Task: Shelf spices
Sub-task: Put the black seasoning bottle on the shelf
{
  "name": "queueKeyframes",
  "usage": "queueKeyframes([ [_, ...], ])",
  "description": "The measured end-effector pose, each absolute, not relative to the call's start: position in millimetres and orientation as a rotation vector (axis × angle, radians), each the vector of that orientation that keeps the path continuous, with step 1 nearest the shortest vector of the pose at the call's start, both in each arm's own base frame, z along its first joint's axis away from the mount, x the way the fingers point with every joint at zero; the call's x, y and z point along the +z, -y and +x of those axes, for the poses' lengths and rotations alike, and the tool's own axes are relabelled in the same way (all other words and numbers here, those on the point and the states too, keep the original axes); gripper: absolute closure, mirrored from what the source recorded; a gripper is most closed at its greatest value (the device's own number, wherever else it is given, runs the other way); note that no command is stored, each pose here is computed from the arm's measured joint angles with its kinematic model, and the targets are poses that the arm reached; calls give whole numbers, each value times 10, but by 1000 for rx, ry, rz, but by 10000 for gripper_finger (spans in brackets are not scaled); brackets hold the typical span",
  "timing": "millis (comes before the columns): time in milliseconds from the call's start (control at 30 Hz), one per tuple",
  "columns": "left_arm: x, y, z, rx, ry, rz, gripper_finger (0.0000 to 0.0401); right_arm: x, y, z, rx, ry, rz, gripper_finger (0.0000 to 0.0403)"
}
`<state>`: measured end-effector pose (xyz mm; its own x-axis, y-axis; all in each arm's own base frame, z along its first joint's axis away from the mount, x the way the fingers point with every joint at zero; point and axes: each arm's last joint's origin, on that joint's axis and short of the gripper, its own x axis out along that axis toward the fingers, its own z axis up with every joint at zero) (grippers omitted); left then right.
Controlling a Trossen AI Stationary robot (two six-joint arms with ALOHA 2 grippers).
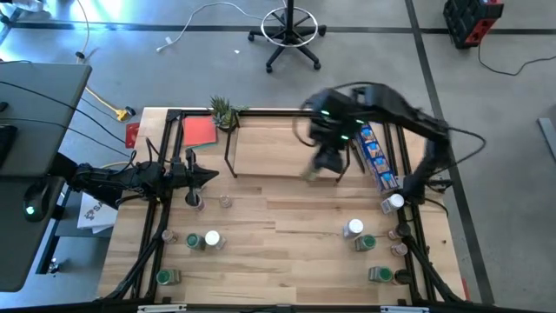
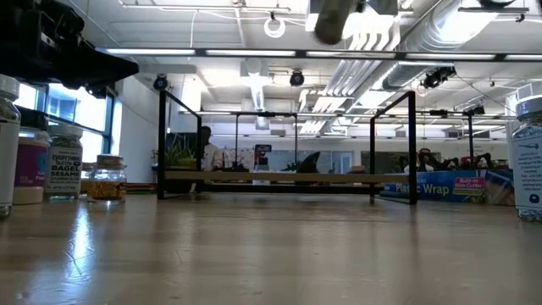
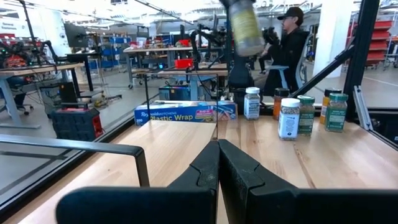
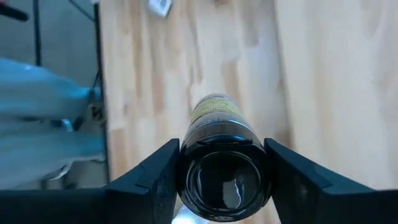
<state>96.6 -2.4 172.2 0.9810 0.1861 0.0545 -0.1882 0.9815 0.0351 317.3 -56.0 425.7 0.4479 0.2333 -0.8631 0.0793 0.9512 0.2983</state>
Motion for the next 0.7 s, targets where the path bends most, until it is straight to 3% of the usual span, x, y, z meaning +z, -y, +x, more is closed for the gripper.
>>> queueKeyframes([
  [100,1722,24,966,187,53,17,400,4090,815,3504,54,-1134,226,211],
  [233,1722,24,966,186,56,-16,400,3591,1238,3744,16,-1246,182,211],
  [400,1722,24,966,183,63,-82,400,3023,1747,3800,-57,-1436,133,211],
  [700,1723,24,966,181,71,-167,400,2663,2258,3772,-111,-1476,157,211],
])
